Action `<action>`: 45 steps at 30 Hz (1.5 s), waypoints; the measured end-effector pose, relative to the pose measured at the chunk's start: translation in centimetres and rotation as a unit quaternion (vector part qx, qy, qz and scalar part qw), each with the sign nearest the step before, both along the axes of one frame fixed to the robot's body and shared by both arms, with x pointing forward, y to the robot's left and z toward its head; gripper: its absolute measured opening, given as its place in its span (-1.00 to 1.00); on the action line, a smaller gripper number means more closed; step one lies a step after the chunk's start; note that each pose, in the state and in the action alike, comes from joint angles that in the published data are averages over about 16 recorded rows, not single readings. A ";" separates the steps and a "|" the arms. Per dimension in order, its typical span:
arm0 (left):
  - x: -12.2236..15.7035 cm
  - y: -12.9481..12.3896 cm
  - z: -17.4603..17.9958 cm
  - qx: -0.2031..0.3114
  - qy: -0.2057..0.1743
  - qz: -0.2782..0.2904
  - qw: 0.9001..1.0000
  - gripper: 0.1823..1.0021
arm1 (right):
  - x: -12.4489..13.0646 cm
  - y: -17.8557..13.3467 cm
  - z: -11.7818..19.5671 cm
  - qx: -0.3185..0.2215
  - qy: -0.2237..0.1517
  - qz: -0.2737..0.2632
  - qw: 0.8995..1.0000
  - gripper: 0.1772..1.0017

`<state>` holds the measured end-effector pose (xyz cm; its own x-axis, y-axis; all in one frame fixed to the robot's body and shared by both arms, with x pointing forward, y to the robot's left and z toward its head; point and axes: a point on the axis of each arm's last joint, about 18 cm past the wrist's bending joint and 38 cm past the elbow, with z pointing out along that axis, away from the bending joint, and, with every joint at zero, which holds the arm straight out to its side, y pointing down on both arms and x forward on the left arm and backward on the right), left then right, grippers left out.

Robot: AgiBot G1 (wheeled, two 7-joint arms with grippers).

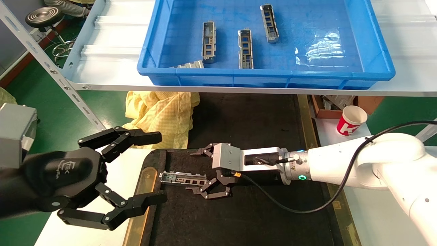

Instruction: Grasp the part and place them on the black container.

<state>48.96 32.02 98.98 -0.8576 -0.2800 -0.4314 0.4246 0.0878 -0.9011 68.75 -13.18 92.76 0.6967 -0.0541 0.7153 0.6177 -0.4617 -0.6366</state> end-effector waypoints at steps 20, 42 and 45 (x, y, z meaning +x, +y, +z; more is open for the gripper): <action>0.0 0.0 0.0 0.000 0.000 0.000 1.000 1.00 | 0.1 0.2 -0.1 -0.003 -0.003 -0.002 1.000 0.93; 0.0 0.0 0.0 0.000 0.000 0.000 1.000 1.00 | 0.2 0.3 -0.2 -0.007 -0.005 -0.004 1.000 1.00; 0.0 0.0 0.0 0.000 0.000 0.000 1.000 1.00 | 0.2 0.3 -0.2 -0.007 -0.005 -0.004 1.000 1.00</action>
<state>48.96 32.02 98.98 -0.8576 -0.2802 -0.4313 0.4246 0.0878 -0.9011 68.97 -12.88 92.57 0.6896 -0.0498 0.7225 0.6200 -0.4750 -0.6245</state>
